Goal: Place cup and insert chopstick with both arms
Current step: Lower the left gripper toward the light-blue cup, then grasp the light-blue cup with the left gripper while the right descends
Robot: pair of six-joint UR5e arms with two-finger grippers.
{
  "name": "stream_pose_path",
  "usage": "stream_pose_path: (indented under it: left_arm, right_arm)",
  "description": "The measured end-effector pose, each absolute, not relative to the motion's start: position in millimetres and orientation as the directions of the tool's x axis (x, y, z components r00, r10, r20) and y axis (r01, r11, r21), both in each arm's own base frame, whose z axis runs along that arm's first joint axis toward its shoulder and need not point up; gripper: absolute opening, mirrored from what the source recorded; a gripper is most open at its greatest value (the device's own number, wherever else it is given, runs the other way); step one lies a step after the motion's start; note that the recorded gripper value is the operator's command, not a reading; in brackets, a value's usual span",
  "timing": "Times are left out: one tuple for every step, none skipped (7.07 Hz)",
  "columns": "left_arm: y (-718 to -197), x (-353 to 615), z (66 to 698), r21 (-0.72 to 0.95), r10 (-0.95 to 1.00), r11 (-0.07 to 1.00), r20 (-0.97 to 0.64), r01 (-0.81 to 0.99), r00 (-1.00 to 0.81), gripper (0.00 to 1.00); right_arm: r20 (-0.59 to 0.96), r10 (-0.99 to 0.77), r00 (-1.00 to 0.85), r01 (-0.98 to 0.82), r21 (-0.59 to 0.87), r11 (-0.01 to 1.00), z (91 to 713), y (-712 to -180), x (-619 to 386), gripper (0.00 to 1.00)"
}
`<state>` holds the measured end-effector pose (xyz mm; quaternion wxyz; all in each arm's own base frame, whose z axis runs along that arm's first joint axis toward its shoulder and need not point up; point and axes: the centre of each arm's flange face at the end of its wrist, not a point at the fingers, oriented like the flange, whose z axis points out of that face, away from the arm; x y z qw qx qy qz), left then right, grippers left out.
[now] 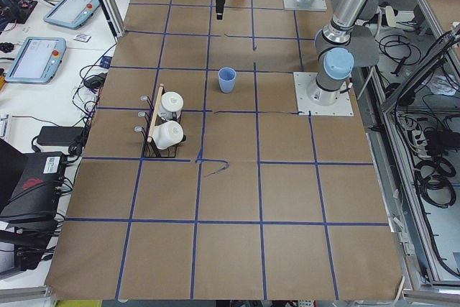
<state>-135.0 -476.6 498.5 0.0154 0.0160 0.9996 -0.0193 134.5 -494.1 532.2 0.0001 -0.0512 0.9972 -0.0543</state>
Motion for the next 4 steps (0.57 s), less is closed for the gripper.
stream_pose_path:
  left_arm:
    - [-474, -135, 497, -0.017, 0.033, 0.999, -0.032, 0.033, -0.999, 1.00]
    - [-470, -133, 485, 0.027, 0.037, 0.999, -0.032, 0.036, -0.999, 1.00]
    - [-466, -125, 457, 0.081, 0.029, 0.996, -0.030, 0.027, -0.999, 1.00]
    - [-463, -109, 419, 0.126, 0.016, 0.992, -0.025, 0.013, -1.000, 1.00]
  right_arm:
    - [0.002, -0.099, -0.995, -0.099, -0.108, 0.989, 532, -494, 135, 1.00]
    - [0.002, -0.097, -0.995, -0.097, -0.110, 0.989, 532, -495, 134, 1.00]
    - [0.007, -0.088, -0.996, -0.088, -0.108, 0.990, 529, -497, 129, 1.00]
    - [0.011, -0.071, -0.997, -0.071, -0.092, 0.993, 520, -500, 120, 1.00]
